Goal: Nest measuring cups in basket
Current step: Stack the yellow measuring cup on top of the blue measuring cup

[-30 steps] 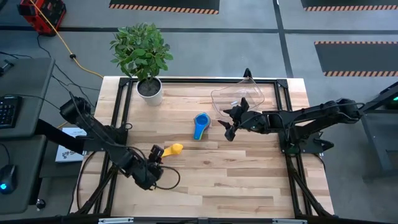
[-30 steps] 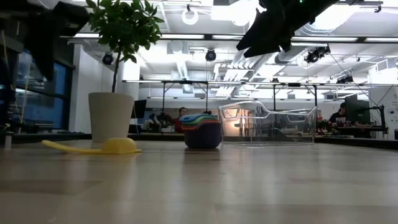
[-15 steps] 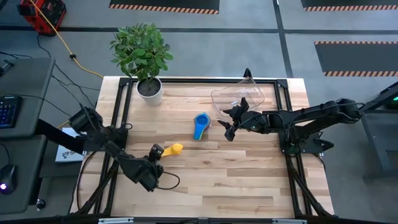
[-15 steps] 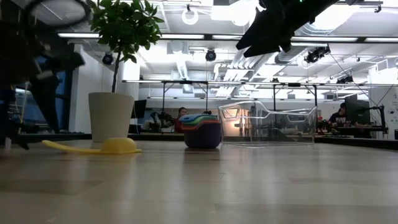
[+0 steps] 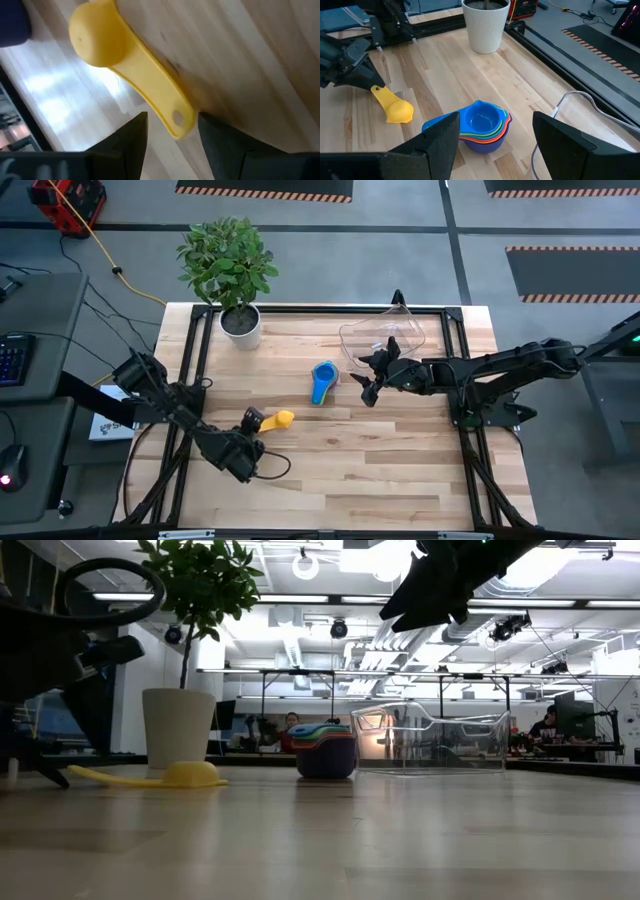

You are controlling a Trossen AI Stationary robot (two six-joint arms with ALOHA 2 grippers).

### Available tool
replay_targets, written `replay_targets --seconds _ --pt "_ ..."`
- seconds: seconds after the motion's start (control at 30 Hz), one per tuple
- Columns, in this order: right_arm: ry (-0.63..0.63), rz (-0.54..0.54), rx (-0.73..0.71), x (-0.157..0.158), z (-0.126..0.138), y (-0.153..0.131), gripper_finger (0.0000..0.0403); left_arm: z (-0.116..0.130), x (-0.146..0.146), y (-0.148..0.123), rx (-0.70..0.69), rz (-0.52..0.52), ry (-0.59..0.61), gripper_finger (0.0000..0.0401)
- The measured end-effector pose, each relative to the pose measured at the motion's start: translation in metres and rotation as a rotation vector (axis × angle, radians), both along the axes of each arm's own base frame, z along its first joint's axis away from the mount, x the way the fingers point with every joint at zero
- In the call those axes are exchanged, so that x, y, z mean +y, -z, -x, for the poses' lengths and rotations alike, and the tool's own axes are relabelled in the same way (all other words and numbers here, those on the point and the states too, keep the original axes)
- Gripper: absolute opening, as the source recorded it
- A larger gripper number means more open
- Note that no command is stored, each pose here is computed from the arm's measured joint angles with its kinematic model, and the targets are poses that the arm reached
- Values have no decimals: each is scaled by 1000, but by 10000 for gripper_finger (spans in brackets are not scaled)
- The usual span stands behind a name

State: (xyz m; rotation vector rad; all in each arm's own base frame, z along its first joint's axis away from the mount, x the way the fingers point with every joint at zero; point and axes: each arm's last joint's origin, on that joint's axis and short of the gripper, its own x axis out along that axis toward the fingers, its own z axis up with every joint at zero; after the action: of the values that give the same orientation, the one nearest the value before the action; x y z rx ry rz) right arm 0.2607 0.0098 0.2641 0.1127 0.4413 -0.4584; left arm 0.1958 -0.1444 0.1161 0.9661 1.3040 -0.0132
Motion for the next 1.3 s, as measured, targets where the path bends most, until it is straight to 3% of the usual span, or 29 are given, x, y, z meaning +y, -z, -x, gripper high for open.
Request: replay_targets --seconds 0.2,0.43,0.63,0.77,0.87,1.07,1.17,1.3 --pt "0 0 0 0 0 0 243 -5 4 1 -22 -6 -16 146" --pt "0 0 2 0 0 0 243 -10 8 -2 -56 41 -84 13" --pt "-6 -2 4 0 0 0 243 -5 11 -46 -122 150 -205 5" --pt "-31 -10 6 1 0 0 243 7 16 -90 -350 337 -301 4" --pt "-49 -17 0 1 -1 0 243 17 22 -113 -634 518 -386 3" --pt "-118 -46 -53 5 -14 4 243 21 31 -110 -1034 843 -436 2" --pt "-187 -54 -124 8 -29 7 243 15 36 -103 -1162 880 -428 2" --pt "-222 -43 -200 8 -43 11 243 9 44 -102 -1317 814 -426 1"
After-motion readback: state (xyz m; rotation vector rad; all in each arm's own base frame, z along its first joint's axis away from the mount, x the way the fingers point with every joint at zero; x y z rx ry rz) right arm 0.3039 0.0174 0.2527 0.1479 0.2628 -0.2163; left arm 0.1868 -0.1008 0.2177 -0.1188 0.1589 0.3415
